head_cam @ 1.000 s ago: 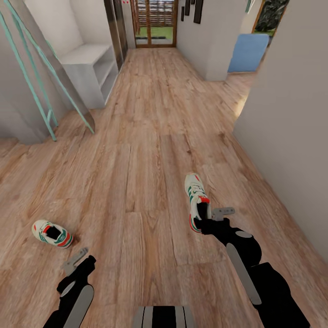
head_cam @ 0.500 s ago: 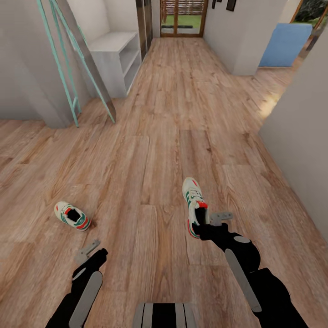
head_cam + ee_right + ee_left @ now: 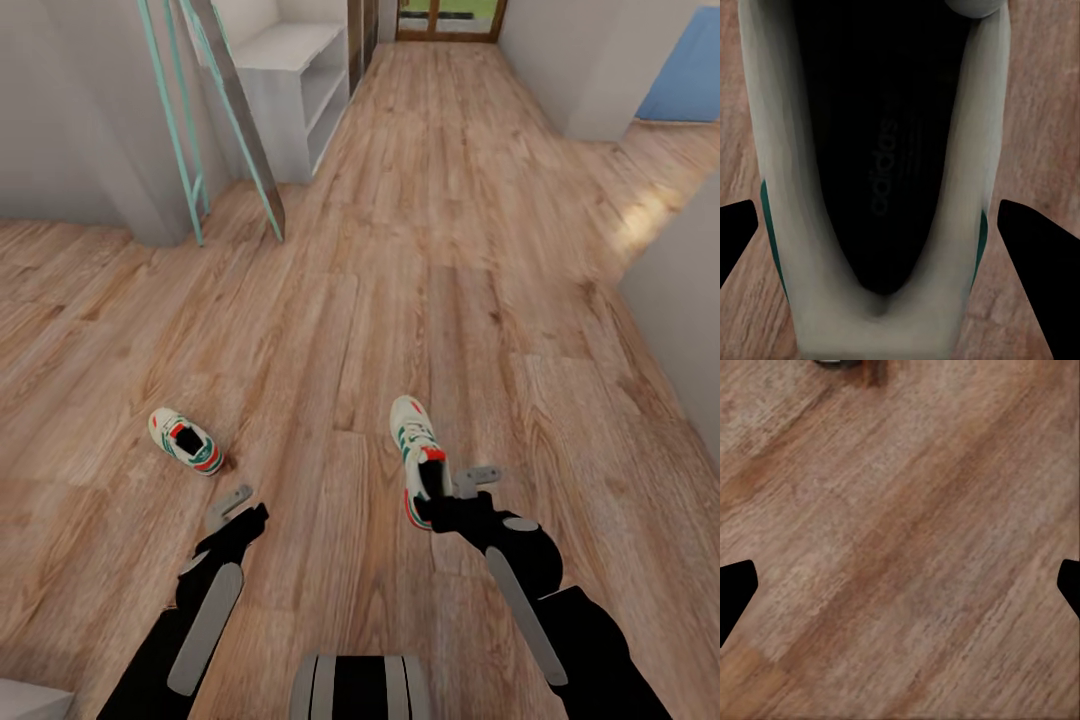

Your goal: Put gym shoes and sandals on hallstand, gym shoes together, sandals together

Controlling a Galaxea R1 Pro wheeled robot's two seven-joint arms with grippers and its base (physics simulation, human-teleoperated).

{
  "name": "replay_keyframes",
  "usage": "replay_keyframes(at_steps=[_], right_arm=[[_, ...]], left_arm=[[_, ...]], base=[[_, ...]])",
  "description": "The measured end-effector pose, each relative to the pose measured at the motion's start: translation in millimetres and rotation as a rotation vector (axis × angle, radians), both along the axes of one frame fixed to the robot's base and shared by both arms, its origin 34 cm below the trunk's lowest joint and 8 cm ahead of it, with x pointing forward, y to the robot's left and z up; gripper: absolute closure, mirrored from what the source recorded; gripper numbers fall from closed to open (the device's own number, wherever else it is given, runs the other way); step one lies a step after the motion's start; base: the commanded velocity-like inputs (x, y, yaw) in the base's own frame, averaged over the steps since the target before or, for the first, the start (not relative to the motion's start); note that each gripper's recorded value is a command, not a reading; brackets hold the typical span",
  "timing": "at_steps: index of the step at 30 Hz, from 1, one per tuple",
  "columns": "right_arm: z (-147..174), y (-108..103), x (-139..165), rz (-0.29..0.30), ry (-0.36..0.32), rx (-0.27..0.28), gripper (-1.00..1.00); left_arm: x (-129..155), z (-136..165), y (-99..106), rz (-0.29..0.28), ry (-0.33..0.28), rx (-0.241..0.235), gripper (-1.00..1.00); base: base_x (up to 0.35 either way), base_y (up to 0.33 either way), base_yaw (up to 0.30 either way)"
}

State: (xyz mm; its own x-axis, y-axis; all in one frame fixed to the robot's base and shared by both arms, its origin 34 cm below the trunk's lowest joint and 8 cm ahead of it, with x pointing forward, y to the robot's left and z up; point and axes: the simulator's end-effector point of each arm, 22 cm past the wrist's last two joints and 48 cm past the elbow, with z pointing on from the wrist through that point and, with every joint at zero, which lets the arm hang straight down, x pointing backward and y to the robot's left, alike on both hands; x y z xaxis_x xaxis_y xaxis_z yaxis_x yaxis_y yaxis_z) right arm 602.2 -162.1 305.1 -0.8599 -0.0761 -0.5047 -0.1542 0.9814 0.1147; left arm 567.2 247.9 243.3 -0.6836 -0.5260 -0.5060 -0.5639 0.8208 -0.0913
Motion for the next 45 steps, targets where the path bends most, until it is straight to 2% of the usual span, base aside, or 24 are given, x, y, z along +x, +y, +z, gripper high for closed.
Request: replay_keyframes(at_steps=[11, 18, 26, 33, 36, 41, 45], right_arm=[[10.1, -4.7, 9.3, -0.017, -0.047, 0.003, 1.00], [24.6, 0.8, 10.4, -0.008, -0.071, 0.011, 1.00], [40.4, 5.6, 10.4, 0.003, -0.095, 0.017, 1.00], [56.1, 7.5, 13.5, 0.007, -0.123, 0.025, 1.00], [66.1, 13.2, 17.1, 0.017, -0.150, 0.052, 1.00], [78.8, 15.5, 20.1, 0.024, -0.175, 0.064, 1.00], [88.1, 15.4, 21.9, 0.025, -0.191, 0.067, 1.00]], left_arm=[[-27.2, -5.8, -2.4, -0.017, 0.047, 0.011, -1.00], [-43.6, -28.1, 1.6, -0.023, 0.104, 0.027, -1.00], [-9.9, -23.9, -0.5, -0.033, 0.045, 0.017, -1.00], [4.4, -10.0, -4.0, -0.048, 0.003, 0.013, -1.00], [6.1, -6.5, -1.8, -0.050, -0.009, 0.027, -1.00], [-1.6, -10.8, 6.8, -0.033, -0.013, 0.061, -1.00], [10.8, 18.2, 3.4, -0.032, -0.094, 0.082, -1.00]], base=[[0.000, 0.000, 0.010], [0.000, 0.000, 0.000], [0.000, 0.000, 0.000], [0.000, 0.000, 0.000], [0.000, 0.000, 0.000], [0.000, 0.000, 0.028], [0.000, 0.000, 0.213]])
